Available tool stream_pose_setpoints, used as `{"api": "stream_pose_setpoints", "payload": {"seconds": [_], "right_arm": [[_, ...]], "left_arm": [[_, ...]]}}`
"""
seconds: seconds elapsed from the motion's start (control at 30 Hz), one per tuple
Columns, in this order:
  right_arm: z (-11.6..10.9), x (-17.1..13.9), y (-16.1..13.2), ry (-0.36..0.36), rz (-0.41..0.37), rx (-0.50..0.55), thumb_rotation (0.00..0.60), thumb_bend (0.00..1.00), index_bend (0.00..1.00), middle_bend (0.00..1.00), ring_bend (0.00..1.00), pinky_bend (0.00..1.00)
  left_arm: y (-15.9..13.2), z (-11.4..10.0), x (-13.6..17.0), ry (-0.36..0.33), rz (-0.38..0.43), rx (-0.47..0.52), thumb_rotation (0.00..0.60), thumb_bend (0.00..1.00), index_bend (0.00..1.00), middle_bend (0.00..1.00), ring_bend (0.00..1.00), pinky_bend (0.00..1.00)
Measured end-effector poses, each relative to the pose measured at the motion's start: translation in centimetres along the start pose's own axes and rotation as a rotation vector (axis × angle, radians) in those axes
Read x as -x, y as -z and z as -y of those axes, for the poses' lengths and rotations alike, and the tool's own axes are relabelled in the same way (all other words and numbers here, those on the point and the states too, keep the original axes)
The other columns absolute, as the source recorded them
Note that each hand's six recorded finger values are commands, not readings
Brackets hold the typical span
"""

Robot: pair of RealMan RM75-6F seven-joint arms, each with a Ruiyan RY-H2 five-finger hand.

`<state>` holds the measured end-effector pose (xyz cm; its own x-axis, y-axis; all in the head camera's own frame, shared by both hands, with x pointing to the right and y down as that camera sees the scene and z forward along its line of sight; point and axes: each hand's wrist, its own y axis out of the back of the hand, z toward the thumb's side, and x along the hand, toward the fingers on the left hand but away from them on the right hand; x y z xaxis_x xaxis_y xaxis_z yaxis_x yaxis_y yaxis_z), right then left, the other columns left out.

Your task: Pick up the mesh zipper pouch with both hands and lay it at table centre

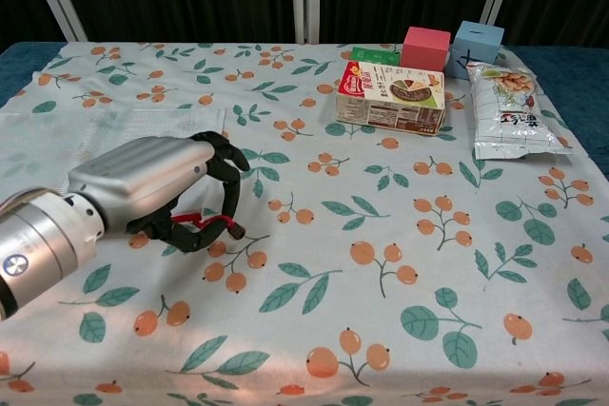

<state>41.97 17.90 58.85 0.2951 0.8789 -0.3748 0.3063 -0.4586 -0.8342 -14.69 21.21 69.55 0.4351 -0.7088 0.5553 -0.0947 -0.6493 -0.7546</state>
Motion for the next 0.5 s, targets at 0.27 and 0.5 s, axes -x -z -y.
{"api": "stream_pose_setpoints", "payload": {"seconds": [0.27,0.5], "right_arm": [[-0.9,1.7,-2.0,-0.011,-0.092,0.035,0.600,0.03,0.00,0.05,0.00,0.04],[-1.8,5.6,-4.4,-0.072,-0.182,0.101,0.600,0.03,0.04,0.09,0.00,0.04]], "left_arm": [[-0.9,-4.0,0.9,-0.127,0.086,0.155,0.600,0.50,0.62,0.18,0.06,0.16],[-0.9,-9.0,1.8,-0.268,0.142,0.284,0.600,0.50,0.63,0.18,0.06,0.16]]}}
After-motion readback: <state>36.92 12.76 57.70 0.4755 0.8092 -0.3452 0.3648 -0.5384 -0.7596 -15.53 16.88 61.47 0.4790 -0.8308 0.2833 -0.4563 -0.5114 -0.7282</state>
